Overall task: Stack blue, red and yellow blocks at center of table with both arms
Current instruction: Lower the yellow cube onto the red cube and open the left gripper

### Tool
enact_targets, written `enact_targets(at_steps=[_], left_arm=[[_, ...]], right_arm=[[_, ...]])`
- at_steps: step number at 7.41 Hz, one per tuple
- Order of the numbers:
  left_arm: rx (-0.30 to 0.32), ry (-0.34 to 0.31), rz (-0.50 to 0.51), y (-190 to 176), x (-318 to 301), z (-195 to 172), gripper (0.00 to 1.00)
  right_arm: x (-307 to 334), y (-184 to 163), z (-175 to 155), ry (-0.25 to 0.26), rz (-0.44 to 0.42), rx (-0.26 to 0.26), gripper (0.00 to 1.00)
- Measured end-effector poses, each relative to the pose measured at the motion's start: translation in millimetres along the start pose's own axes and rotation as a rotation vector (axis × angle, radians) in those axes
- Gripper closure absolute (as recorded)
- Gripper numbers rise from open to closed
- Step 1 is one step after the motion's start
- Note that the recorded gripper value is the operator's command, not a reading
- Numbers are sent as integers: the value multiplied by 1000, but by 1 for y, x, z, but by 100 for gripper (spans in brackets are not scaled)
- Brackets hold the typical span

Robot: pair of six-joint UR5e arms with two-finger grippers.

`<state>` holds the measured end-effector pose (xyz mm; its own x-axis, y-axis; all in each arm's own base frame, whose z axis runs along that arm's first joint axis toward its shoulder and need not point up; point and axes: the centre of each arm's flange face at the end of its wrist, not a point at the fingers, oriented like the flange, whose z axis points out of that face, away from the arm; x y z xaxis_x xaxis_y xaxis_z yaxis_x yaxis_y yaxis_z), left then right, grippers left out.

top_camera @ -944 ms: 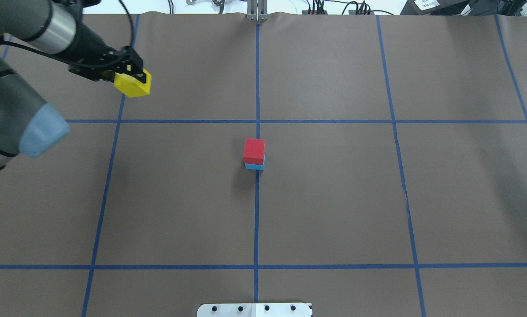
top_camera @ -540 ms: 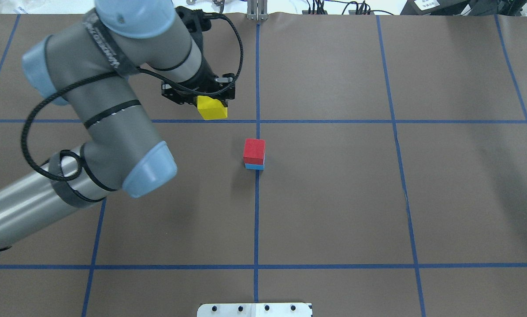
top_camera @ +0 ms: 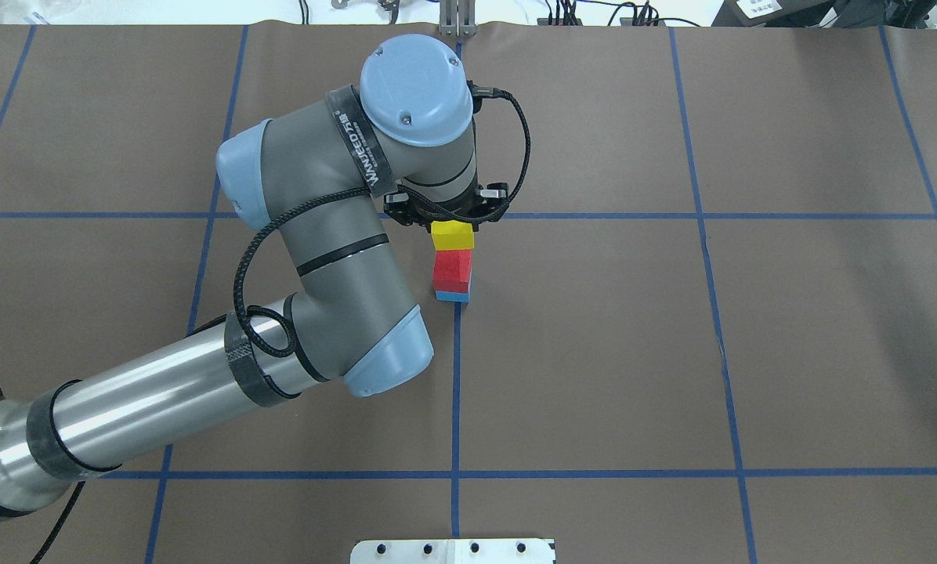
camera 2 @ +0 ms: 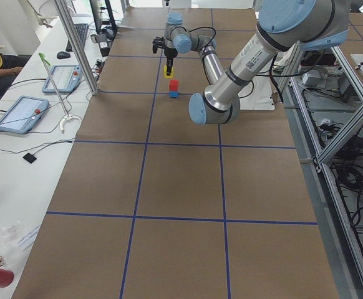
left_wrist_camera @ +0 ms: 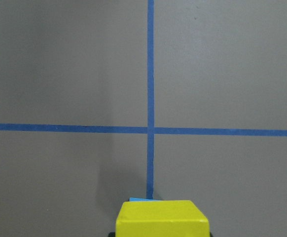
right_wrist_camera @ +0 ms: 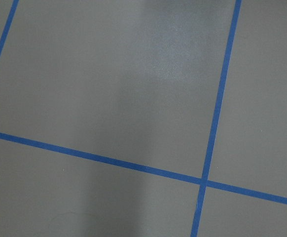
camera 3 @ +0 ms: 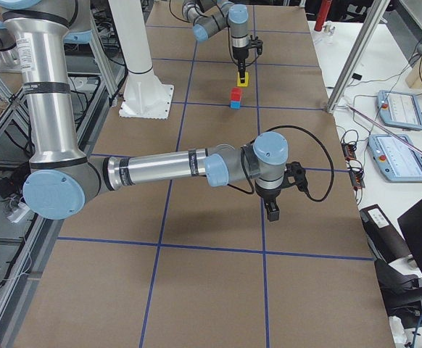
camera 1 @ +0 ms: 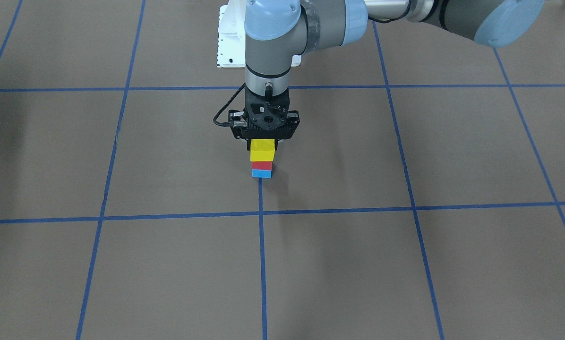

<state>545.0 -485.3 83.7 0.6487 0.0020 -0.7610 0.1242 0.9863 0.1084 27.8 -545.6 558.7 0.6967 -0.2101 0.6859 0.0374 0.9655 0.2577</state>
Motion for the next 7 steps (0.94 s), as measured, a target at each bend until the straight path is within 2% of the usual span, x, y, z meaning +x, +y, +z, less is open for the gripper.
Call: enact_targets(at_steps=[3,7], left_arm=[[-11,-25,13,10,-5,22,100],[-15,-25,23,15,-5,25,100]], right_arm=[[0,0,0,0,0,0,0],[-1,0,-1,0,-2,2,0]])
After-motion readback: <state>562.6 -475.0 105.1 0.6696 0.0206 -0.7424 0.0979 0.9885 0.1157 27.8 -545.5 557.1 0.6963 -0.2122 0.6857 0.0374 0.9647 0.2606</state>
